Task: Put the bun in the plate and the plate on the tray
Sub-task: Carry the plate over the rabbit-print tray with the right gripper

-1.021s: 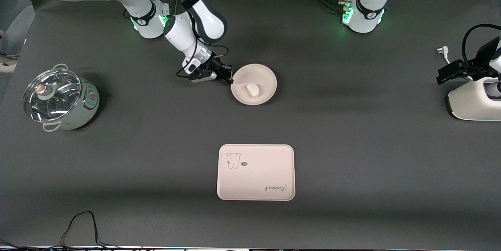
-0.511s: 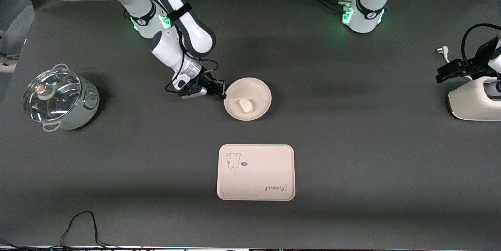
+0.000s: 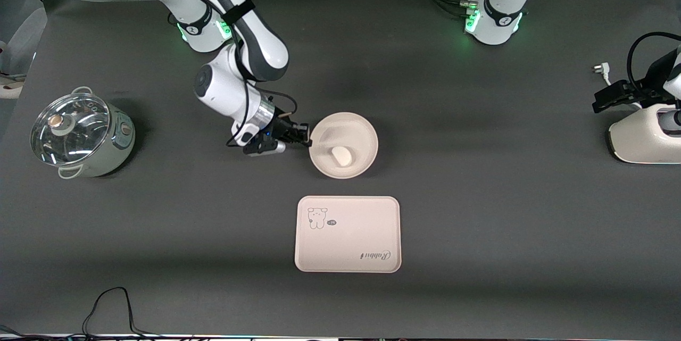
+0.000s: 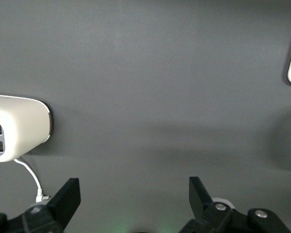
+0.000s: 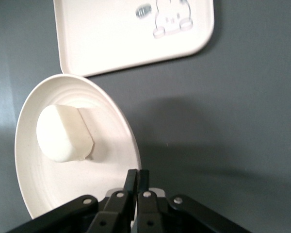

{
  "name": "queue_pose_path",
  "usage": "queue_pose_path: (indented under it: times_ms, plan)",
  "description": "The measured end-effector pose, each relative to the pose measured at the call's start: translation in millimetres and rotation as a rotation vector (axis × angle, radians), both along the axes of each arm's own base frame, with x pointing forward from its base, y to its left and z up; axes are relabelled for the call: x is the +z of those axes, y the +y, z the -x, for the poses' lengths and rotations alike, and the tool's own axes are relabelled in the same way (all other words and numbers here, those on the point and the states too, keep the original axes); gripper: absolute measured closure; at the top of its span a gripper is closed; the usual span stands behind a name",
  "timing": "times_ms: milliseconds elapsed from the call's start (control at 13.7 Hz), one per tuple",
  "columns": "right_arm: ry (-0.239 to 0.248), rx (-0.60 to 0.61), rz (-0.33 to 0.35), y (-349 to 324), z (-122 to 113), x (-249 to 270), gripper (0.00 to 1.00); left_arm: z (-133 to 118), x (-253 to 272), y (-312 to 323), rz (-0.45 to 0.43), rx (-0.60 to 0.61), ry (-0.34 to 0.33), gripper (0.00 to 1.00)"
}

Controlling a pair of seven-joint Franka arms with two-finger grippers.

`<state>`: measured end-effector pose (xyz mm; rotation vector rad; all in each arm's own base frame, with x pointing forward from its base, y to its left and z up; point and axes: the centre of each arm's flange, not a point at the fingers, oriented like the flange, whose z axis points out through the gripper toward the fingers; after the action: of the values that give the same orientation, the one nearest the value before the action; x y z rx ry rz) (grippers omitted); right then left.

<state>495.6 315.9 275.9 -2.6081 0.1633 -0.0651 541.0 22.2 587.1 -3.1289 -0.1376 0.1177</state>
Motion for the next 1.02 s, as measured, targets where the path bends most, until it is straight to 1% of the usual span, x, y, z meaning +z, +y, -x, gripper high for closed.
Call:
queue_pose_path:
  times_ms: [146,219,365,511,657,876,1021]
  plan:
    - [0.02,0.011,0.022,-7.0,-36.1,17.5,0.97,-0.1,-0.2,0.1,0.0,0.0,0.0,0.0]
    - [0.021,0.018,0.038,-8.8,-53.9,25.6,0.97,-0.1,-0.3,0.1,0.0,0.0,0.001,0.0]
    - [0.02,0.023,0.052,-6.2,-85.4,36.2,0.97,-0.2,-0.5,0.1,0.0,0.0,0.001,0.0]
    - [0.005,0.027,0.053,0.8,-113.9,35.4,0.97,-0.4,-0.8,0.2,0.0,0.0,0.001,0.0]
    - [-0.012,0.025,0.062,5.8,-143.1,19.2,0.97,-0.7,-1.4,0.1,0.001,0.0,0.002,0.0]
    - [-0.011,0.03,0.095,3.0,-182.5,-22.9,0.97,-1.2,-2.2,0.2,0.001,0.0,0.003,0.0]
    - [-0.011,0.02,0.117,-2.5,-202.0,-50.2,0.97,-1.4,-2.6,0.2,0.001,0.0,0.004,0.0]
